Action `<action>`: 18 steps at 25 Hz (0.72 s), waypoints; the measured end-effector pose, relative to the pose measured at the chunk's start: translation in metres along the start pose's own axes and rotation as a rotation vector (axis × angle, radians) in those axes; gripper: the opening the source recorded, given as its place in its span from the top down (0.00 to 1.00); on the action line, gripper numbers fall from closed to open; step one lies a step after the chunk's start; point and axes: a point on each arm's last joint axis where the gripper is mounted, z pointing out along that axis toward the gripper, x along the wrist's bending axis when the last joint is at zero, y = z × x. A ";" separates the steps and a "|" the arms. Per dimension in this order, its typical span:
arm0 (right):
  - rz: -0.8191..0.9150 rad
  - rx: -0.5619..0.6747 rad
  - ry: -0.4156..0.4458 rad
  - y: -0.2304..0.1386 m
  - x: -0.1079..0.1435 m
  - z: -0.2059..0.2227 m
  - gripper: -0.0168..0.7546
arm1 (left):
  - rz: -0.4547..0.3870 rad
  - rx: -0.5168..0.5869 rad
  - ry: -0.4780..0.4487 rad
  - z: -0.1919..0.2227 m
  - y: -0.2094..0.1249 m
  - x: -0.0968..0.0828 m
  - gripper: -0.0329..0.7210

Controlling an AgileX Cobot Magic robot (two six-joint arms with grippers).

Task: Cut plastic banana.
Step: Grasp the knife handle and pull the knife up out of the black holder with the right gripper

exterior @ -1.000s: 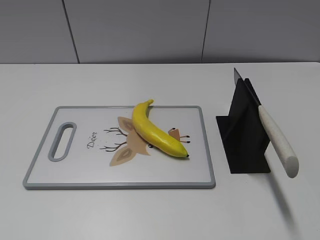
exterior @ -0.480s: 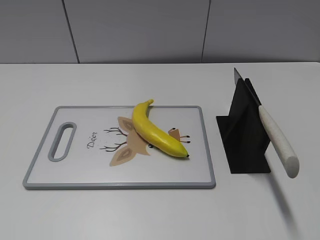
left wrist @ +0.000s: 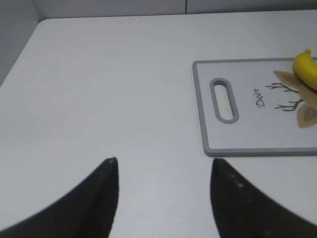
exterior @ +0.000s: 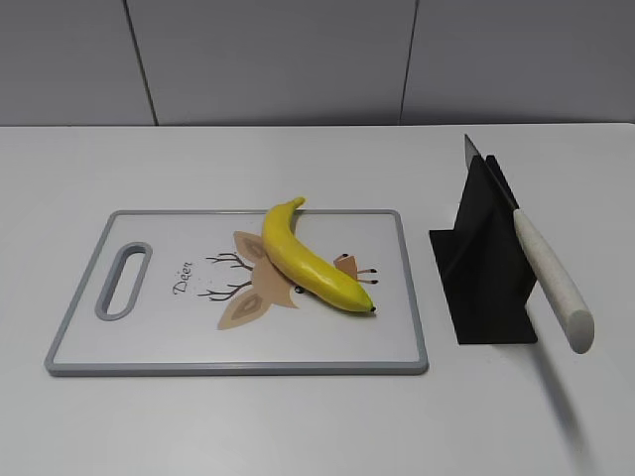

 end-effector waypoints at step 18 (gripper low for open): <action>-0.058 0.244 0.139 0.084 0.048 0.060 0.28 | 0.000 0.000 -0.001 0.000 0.000 0.000 0.20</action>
